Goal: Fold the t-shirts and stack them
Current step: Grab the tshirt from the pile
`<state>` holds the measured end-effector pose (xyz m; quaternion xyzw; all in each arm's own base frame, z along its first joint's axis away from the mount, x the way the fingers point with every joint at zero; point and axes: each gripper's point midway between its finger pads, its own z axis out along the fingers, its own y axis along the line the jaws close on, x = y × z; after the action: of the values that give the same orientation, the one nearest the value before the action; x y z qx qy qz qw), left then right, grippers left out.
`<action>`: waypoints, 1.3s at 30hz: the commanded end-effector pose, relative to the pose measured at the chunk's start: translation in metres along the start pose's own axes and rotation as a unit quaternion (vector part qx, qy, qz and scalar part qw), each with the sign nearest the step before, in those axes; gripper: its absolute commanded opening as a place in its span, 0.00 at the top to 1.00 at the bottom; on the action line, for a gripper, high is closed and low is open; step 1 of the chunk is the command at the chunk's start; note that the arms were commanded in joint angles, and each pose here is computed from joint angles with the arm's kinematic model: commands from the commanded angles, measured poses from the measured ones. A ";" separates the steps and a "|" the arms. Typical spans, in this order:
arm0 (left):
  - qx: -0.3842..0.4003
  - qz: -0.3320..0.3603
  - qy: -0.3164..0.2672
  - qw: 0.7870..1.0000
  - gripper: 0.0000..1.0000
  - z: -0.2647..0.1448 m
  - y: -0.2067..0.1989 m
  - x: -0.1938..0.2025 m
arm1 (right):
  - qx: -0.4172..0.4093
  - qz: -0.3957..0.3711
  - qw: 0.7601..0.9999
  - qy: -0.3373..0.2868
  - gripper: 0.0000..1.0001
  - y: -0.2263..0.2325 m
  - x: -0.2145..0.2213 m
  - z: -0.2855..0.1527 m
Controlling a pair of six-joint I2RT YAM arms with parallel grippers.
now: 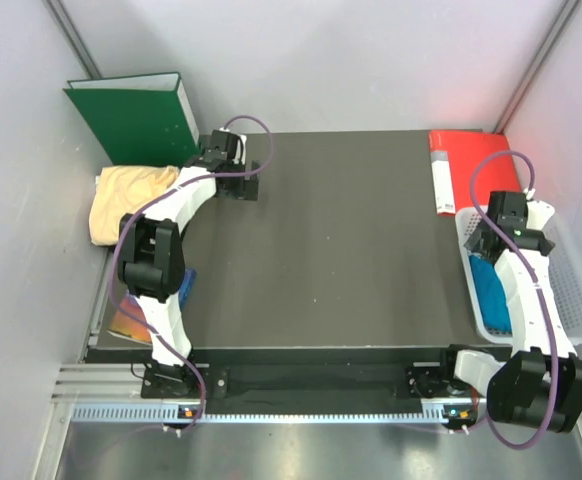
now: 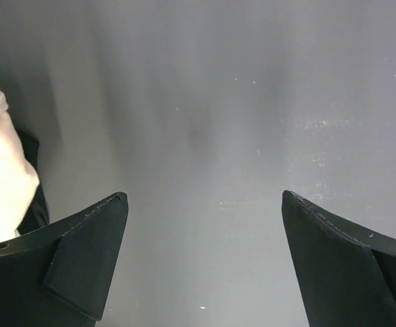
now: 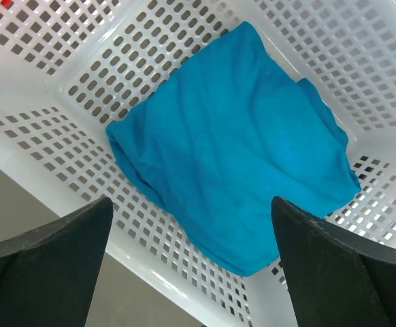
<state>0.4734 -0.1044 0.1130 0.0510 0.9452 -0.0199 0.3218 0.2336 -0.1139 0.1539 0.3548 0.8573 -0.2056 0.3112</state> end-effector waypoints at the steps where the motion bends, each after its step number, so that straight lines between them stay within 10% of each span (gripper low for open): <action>1: -0.017 0.000 -0.027 0.999 0.01 -0.010 0.004 -0.014 | -0.030 0.019 0.999 -0.024 0.00 0.015 -0.033 -0.008; 8: -0.001 0.002 -0.013 1.000 0.01 -0.005 -0.001 -0.006 | 0.051 0.042 0.998 -0.024 0.00 0.003 -0.062 -0.002; 20: 0.055 -0.008 0.006 0.998 0.01 0.007 -0.022 0.007 | 0.135 -0.003 0.979 0.153 0.00 -0.076 -0.056 0.033; 39: 0.088 -0.020 0.025 0.996 0.01 0.021 -0.036 0.013 | 0.010 -0.100 0.929 0.356 0.00 -0.015 0.045 0.074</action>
<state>0.4608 -0.1308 0.0750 0.0604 0.9571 -0.0886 0.2691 0.2270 -0.1641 0.0884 0.3529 0.9275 -0.1231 0.0061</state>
